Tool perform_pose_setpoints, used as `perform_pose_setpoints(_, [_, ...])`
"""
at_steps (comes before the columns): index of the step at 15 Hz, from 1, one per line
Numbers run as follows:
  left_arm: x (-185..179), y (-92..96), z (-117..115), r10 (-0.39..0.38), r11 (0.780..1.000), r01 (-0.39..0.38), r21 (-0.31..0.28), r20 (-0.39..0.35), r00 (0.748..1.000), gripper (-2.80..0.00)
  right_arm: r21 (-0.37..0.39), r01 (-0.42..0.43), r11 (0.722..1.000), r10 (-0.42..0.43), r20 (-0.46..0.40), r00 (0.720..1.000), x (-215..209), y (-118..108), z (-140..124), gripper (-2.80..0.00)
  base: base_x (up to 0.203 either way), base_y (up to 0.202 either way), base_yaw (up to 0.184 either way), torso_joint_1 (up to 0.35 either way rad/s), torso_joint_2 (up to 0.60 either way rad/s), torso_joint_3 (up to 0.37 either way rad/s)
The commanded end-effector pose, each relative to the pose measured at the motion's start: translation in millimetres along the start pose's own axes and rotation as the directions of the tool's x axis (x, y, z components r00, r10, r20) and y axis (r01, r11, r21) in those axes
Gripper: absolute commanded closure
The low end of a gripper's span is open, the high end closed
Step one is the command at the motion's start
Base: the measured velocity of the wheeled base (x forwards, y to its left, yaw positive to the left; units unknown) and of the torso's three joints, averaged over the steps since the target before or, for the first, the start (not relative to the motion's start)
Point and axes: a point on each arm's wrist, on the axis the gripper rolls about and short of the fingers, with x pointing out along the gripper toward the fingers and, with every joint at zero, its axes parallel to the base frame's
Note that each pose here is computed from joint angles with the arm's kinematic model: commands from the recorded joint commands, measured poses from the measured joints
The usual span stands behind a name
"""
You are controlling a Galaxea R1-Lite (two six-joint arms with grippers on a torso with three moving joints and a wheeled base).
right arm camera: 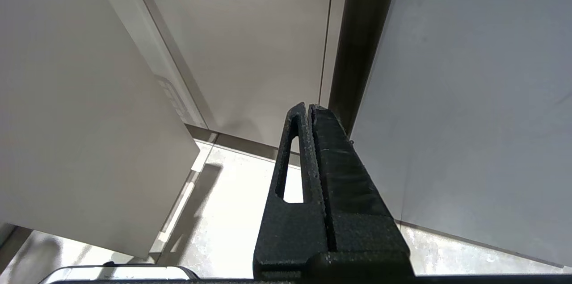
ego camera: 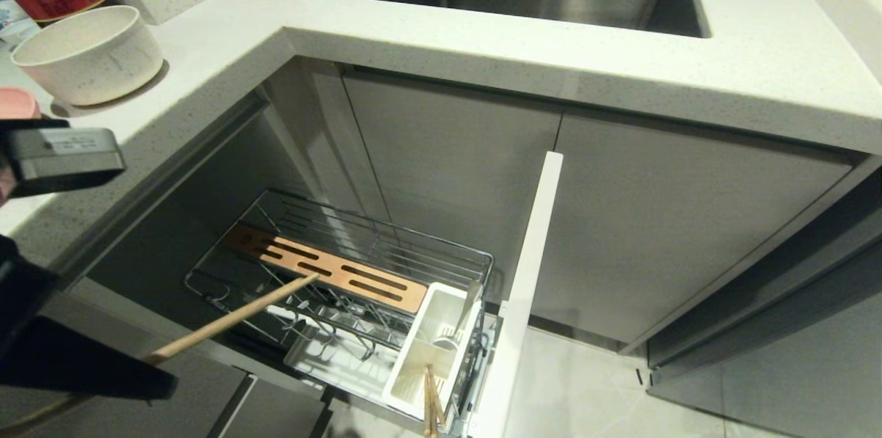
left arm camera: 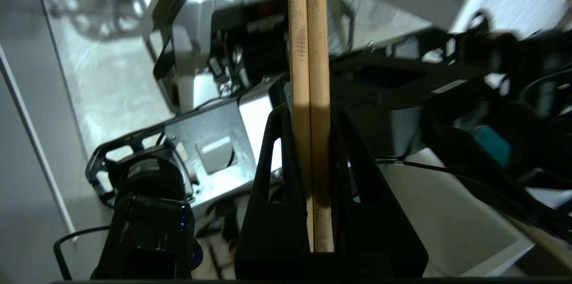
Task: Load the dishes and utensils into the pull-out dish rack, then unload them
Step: Pick up the chopsticks and place it in the cupboard
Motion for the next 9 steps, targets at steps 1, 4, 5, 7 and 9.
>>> perform_pose_setpoints(1, [31,-5.3,7,0.050,0.999,-0.048,0.017,-0.122,0.991,0.00,0.000,0.000,1.000,0.000,-0.027,1.000,2,0,-7,0.00,0.000,0.000,0.000,0.000,0.00,0.000])
perform_pose_setpoints(4, [63,-10.9,14,0.088,0.996,-0.082,0.039,-0.205,0.975,0.00,0.000,0.000,1.000,0.000,-0.026,1.000,2,0,-7,0.00,0.000,0.000,0.000,0.000,0.00,0.000])
perform_pose_setpoints(5, [73,-12.3,17,0.097,0.995,-0.090,0.042,-0.222,0.970,0.00,0.000,0.000,1.000,0.000,-0.028,1.000,2,0,-8,0.00,0.000,0.000,0.000,0.000,0.00,0.000])
perform_pose_setpoints(7, [95,-15.5,22,0.115,0.993,-0.105,0.051,-0.253,0.961,0.00,0.000,0.000,1.000,0.000,-0.025,1.000,1,0,-7,0.00,0.000,0.000,0.000,0.000,0.00,0.000])
perform_pose_setpoints(9, [112,-18.4,26,0.132,0.991,-0.120,0.060,-0.281,0.951,0.00,0.000,0.001,1.000,-0.001,-0.026,1.000,2,0,-7,0.00,0.000,0.000,0.000,0.000,0.00,0.000])
